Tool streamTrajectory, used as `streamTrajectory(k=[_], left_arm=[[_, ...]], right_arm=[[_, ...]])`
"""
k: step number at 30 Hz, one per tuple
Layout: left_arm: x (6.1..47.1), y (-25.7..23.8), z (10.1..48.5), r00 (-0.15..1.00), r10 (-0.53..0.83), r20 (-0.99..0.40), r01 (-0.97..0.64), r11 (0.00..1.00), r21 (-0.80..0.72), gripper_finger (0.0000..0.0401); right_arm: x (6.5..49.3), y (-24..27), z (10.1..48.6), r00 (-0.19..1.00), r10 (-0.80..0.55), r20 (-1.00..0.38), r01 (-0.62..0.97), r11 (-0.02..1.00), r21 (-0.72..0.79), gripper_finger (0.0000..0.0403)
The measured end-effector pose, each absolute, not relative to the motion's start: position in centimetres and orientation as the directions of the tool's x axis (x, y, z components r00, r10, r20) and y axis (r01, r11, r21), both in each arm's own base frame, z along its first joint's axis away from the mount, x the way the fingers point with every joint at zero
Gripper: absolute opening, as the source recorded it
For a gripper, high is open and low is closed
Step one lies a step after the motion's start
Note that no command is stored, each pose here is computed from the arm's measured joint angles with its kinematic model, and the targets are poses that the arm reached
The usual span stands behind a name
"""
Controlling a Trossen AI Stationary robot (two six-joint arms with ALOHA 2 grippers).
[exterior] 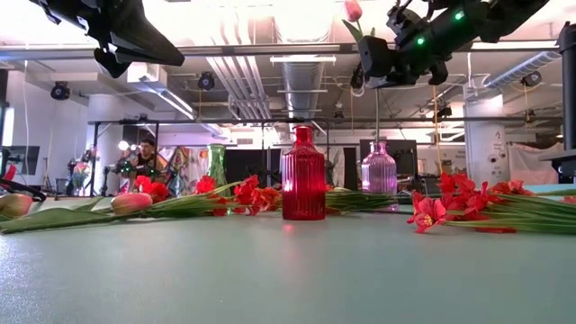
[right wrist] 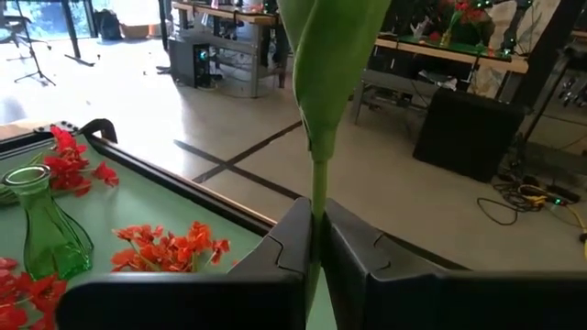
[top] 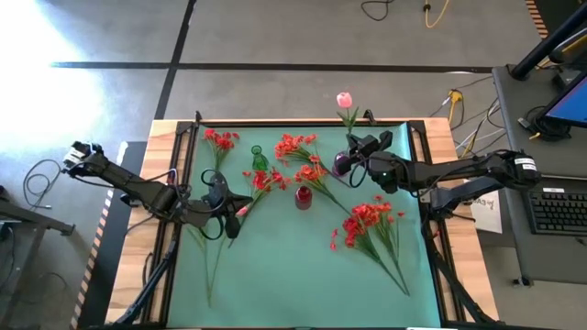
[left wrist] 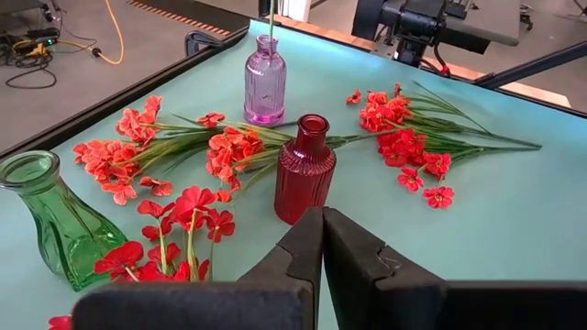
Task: Sort flowers into vase by color
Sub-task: Put the pink tulip into the purple vase, then put the red flowers into the green vase
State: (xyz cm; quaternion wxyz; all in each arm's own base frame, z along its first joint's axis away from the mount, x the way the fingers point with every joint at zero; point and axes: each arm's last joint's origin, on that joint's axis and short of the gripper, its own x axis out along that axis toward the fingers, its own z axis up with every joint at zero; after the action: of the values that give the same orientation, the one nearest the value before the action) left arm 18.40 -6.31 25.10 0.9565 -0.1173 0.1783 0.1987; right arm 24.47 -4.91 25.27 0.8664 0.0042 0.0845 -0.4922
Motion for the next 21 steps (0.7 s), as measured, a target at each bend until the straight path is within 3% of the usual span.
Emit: streamTrajectory(k=[16, 21], left_arm=[[18.4, -6.3, 25.1, 0.858, 0.338, -0.388, -0.422, 0.893, -0.155, 0.0000], [18.4, -6.3, 25.1, 0.858, 0.338, -0.387, -0.424, 0.891, -0.162, 0.0000]], right_arm=[[23.5, -4.7, 25.1, 0.485, -0.845, -0.223, 0.852, 0.515, -0.097, 0.0174], [22.5, -4.4, 25.6, 0.540, -0.786, -0.301, 0.817, 0.576, -0.036, 0.0204]])
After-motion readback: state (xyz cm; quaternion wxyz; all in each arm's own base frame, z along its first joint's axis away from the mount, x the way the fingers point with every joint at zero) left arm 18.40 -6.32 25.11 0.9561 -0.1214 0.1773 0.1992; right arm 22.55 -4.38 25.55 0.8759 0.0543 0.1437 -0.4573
